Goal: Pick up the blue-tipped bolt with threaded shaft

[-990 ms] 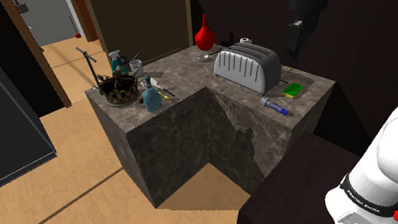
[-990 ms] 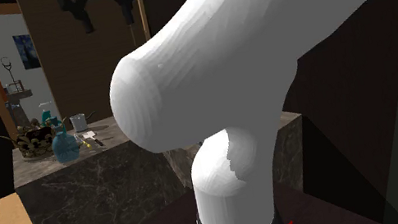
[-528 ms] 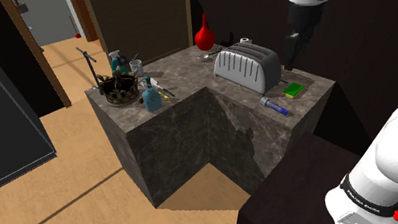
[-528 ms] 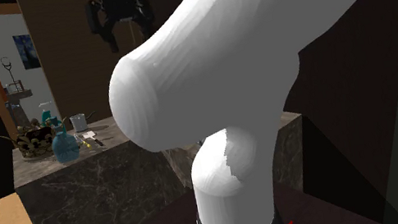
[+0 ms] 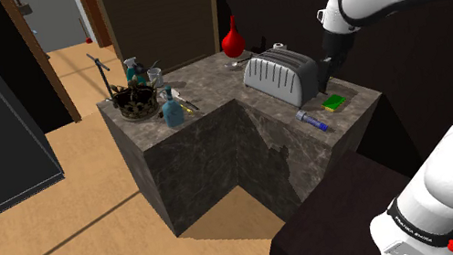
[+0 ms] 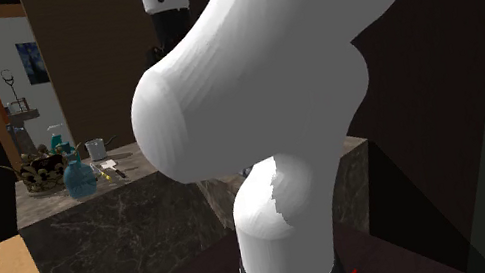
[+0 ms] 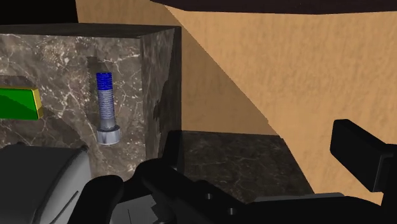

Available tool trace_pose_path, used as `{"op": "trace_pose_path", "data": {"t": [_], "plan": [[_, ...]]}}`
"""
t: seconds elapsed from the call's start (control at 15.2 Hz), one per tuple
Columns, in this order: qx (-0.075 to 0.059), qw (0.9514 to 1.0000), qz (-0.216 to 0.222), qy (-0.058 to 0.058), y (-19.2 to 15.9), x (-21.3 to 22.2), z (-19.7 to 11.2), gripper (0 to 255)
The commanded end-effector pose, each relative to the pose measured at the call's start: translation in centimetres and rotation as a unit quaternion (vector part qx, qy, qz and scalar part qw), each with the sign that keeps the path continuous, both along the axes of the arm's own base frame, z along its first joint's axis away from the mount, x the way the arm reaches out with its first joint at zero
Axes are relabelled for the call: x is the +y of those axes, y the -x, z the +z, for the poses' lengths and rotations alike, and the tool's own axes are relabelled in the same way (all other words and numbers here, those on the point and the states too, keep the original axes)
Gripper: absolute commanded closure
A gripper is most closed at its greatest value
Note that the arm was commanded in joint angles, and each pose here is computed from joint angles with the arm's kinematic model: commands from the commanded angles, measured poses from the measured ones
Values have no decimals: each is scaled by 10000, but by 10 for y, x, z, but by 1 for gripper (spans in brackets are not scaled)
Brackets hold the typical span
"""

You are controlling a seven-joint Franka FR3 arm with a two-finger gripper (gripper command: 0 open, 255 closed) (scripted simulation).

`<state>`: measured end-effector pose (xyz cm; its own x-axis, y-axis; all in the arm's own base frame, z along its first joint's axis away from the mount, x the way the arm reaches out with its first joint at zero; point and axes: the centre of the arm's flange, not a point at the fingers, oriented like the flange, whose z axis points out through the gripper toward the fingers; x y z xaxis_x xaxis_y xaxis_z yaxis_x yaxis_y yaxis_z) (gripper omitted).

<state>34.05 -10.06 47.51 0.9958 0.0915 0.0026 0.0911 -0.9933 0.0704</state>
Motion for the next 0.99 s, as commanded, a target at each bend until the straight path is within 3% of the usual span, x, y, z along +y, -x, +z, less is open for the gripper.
{"op": "trace_pose_path", "data": {"t": [0.0, 0.92], "plan": [[-30, 10000, -24, -38, -7, -19, -19, 0], [-178, 9991, -214, -320, -58, -140, -154, 0]]}}
